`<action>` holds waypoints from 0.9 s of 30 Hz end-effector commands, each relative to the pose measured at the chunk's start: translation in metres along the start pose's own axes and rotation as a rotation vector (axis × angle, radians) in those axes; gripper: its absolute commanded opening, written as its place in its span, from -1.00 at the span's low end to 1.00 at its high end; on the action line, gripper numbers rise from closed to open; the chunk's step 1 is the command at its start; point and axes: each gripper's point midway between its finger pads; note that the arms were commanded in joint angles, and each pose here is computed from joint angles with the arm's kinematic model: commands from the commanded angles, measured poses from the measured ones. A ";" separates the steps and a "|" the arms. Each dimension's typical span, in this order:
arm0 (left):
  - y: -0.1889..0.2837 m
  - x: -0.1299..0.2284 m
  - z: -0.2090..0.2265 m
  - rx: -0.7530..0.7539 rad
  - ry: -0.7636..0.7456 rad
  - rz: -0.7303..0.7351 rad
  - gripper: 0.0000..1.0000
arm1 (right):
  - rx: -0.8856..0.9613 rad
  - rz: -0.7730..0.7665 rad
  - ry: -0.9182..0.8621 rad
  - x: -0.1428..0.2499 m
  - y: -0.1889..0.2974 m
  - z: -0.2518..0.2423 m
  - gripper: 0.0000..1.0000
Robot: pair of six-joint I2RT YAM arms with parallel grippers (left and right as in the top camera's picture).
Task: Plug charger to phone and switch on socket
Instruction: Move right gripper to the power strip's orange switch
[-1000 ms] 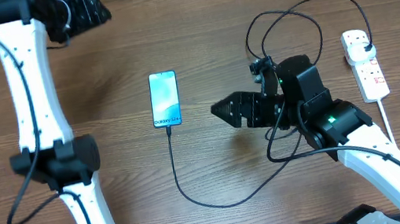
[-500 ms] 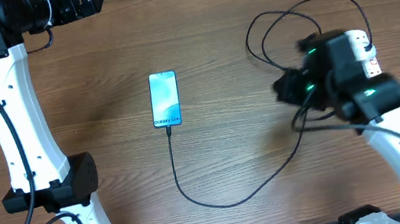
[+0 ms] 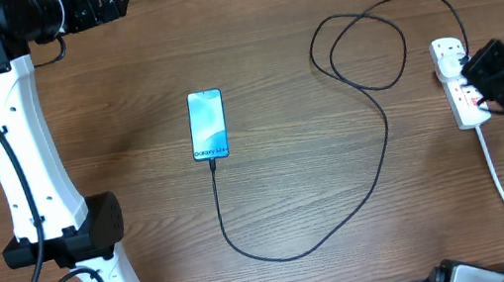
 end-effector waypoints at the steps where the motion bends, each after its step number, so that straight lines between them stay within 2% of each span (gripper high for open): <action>1: 0.003 -0.001 -0.001 -0.009 -0.005 -0.006 1.00 | -0.007 0.016 -0.002 -0.029 -0.018 0.001 -0.93; 10: 0.003 -0.001 -0.001 -0.009 -0.005 -0.006 1.00 | 0.046 0.005 -0.094 -0.077 -0.064 -0.035 -0.93; 20: 0.003 -0.001 -0.001 -0.009 -0.006 -0.006 0.99 | 0.109 0.042 -0.113 -0.079 -0.112 -0.063 -0.93; 27: 0.003 -0.001 -0.001 -0.009 -0.006 -0.006 0.99 | 0.146 0.029 -0.129 -0.083 -0.124 -0.074 -0.93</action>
Point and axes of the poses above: each gripper's point midway between its finger pads, its own y axis back along the fingers, its own z axis along the line the jaws close on, x = y × z, and after that the axes turned 11 degrees about -y, right-handed
